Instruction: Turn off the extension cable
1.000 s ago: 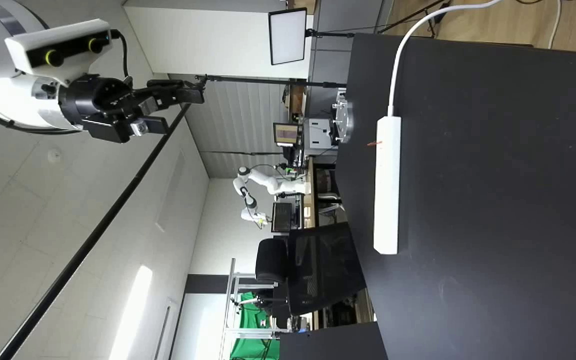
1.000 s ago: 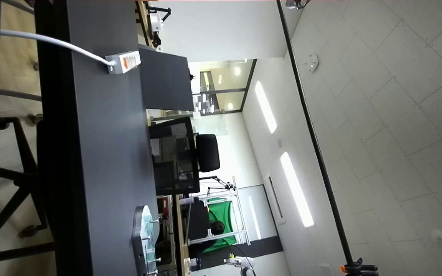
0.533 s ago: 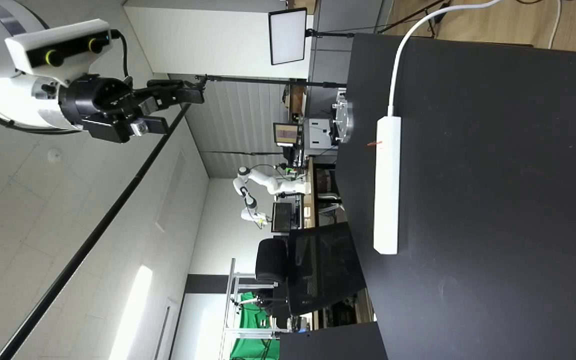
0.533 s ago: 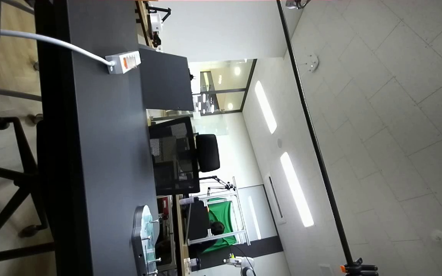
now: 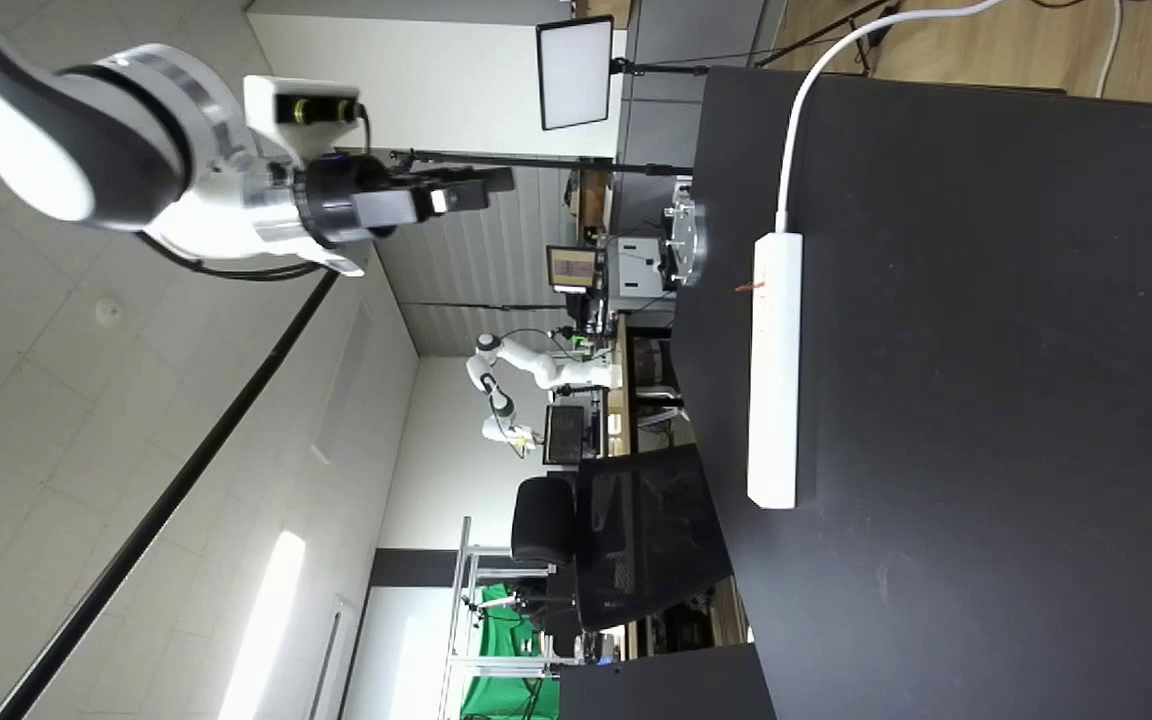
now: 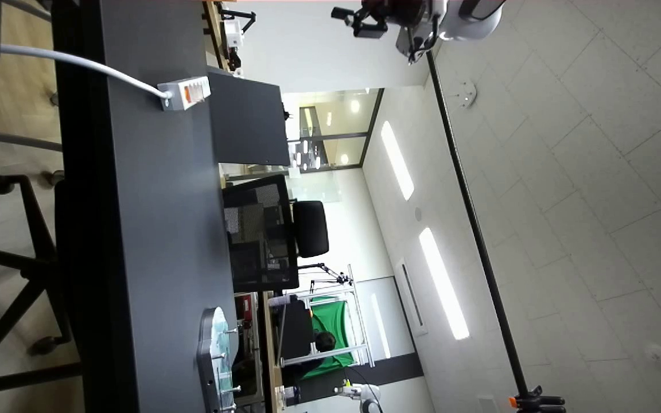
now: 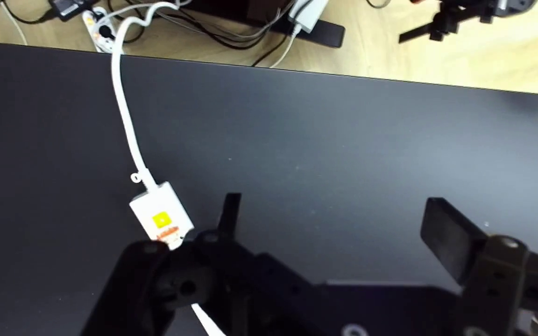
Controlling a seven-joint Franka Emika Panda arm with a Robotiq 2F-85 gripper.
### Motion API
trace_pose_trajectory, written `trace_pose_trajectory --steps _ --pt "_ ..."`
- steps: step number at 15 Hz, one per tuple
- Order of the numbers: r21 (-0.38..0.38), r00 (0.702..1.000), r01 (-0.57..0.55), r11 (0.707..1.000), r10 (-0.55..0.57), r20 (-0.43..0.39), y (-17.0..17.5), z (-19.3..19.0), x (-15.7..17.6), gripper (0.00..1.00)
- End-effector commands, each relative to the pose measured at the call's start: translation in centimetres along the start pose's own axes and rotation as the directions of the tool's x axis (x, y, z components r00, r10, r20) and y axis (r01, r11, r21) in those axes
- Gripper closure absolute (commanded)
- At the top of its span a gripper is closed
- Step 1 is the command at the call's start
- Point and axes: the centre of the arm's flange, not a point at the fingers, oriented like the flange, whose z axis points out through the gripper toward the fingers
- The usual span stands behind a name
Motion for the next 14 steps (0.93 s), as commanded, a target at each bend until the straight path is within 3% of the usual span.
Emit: trace_pose_trajectory --steps 1,6,7,10,14 --pt "-0.061 0.996 0.064 0.996 -0.060 0.066 7.5 4.2 3.7 0.31" --pt "-0.049 0.994 -0.027 0.998 0.032 0.103 13.6 10.1 7.1 0.67" --pt "-0.054 0.997 0.012 0.998 -0.008 0.081 11.9 9.8 4.3 0.50" --pt "-0.051 0.994 0.000 0.999 0.006 0.113 13.4 11.7 5.8 0.67" --pt "-0.055 0.994 0.001 0.998 0.005 0.107 13.4 11.4 6.2 0.67"
